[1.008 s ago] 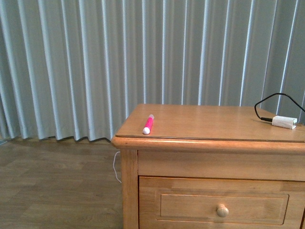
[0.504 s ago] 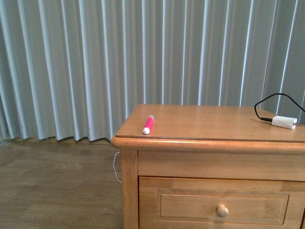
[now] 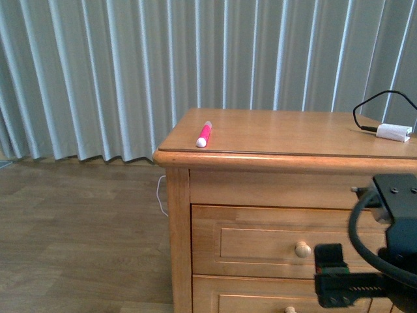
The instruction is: Place pink marker in drawer with both arms
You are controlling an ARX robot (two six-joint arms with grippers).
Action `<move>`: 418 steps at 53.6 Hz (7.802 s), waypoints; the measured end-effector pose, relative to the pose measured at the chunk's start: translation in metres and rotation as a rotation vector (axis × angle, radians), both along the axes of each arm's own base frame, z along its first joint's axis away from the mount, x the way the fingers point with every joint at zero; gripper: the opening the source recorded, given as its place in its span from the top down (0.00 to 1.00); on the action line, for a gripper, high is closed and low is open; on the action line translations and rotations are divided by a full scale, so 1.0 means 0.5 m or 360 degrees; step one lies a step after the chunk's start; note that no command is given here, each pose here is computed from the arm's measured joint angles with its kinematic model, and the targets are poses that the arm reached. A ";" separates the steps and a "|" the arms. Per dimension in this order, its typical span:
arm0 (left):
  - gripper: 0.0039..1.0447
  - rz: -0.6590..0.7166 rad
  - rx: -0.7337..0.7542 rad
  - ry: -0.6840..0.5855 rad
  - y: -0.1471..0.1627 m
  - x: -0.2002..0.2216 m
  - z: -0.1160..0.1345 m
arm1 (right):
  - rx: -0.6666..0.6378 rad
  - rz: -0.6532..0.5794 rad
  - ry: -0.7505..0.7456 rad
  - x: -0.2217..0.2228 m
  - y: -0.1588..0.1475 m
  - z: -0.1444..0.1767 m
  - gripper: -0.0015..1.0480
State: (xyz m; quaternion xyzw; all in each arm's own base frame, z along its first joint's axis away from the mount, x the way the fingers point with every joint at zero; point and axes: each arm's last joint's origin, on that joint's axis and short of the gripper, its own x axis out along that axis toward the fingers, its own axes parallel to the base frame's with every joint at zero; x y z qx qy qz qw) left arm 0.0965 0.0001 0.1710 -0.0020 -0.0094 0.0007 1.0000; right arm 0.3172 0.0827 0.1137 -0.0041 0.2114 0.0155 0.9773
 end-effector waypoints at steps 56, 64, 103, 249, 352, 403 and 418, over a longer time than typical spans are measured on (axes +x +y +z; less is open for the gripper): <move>0.06 0.0000 0.0000 0.0000 0.000 0.000 0.000 | -0.0004 -0.0052 -0.0013 0.167 0.060 -0.105 0.09; 0.06 0.0000 0.0000 0.0000 0.000 0.000 0.000 | -0.0009 -0.0077 -0.0013 0.169 0.054 -0.104 0.35; 0.06 0.0000 0.0000 0.0000 0.000 0.000 0.000 | -0.0022 -0.0067 0.0057 0.164 0.048 -0.109 0.78; 0.06 -0.0019 -0.0148 0.0227 -0.086 0.093 0.131 | 0.0020 0.0084 0.0067 -0.276 -0.085 0.237 0.09; 0.44 -0.0313 0.0356 0.0689 -0.385 0.759 0.176 | 0.0020 0.0084 0.0067 -0.276 -0.085 0.237 0.09; 0.86 -0.1270 0.0594 0.0382 -0.386 0.516 0.222 | 0.0020 0.0084 0.0067 -0.276 -0.085 0.237 0.09; 0.86 -0.1289 0.0740 0.0420 -0.403 0.490 0.175 | 0.0020 0.0084 0.0067 -0.276 -0.085 0.237 0.09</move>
